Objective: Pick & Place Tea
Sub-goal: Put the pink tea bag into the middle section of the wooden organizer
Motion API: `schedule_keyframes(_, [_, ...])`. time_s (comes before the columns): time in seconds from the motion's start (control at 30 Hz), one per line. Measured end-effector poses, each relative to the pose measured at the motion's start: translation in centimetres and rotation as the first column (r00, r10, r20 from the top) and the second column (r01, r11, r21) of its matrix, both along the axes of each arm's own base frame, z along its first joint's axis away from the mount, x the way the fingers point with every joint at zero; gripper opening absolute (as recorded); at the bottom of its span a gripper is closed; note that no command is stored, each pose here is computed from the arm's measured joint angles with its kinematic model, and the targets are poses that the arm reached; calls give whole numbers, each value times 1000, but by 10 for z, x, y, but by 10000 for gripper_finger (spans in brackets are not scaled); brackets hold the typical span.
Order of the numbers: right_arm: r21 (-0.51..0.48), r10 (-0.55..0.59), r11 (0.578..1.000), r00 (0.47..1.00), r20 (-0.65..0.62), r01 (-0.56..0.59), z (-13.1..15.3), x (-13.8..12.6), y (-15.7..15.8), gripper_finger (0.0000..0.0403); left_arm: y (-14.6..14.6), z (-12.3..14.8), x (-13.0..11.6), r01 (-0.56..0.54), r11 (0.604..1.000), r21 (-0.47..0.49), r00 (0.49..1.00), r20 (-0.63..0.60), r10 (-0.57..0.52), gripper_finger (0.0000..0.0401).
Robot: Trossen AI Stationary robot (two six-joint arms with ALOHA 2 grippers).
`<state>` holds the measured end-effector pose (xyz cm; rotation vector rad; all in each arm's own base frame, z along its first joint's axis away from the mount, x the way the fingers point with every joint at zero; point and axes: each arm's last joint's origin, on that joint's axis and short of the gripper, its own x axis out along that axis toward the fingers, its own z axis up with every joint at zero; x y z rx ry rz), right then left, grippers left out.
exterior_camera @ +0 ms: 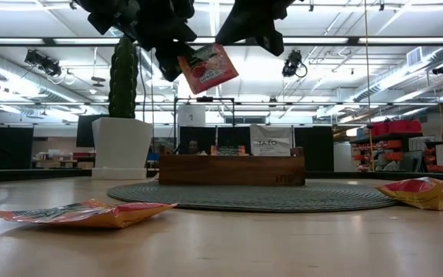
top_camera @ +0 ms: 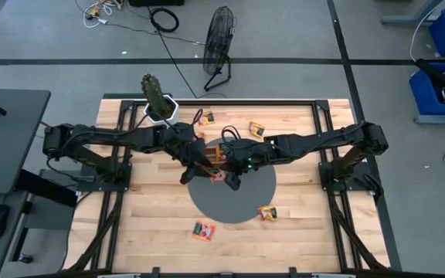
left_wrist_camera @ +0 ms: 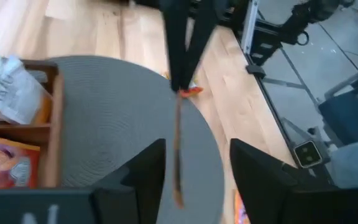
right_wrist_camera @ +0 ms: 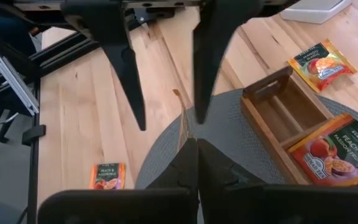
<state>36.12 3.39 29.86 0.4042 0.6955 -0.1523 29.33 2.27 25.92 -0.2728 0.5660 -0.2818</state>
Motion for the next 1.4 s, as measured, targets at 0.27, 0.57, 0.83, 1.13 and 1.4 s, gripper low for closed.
schedule_keyframes(0.27, [-6, -14, 1000, 1000, 7, 14, 0, 0, 0, 0, 1, -2, 0, 11, 1000, 25, 1000, 0, -11, 31])
schedule_keyframes(0.57, [34, -55, 998, 998, 20, 54, 10, -7, -6, 27, 17, 0, -2, -58, 998, 30, 998, -6, 59, 3])
schedule_keyframes(0.83, [-5, -151, 989, 988, 15, 151, 28, -28, -20, 122, 46, 21, -2, -152, 985, 80, 988, 45, 148, 2])
schedule_keyframes(1.13, [-183, -357, 905, 921, 158, 383, 61, -58, -25, 176, 67, 30, -2, -230, 948, 218, 969, -34, 243, 1])
schedule_keyframes(1.4, [-245, -467, 828, 862, 197, 504, 70, -73, -30, 178, 82, 21, 21, -222, 947, 233, 951, -162, 263, 1])
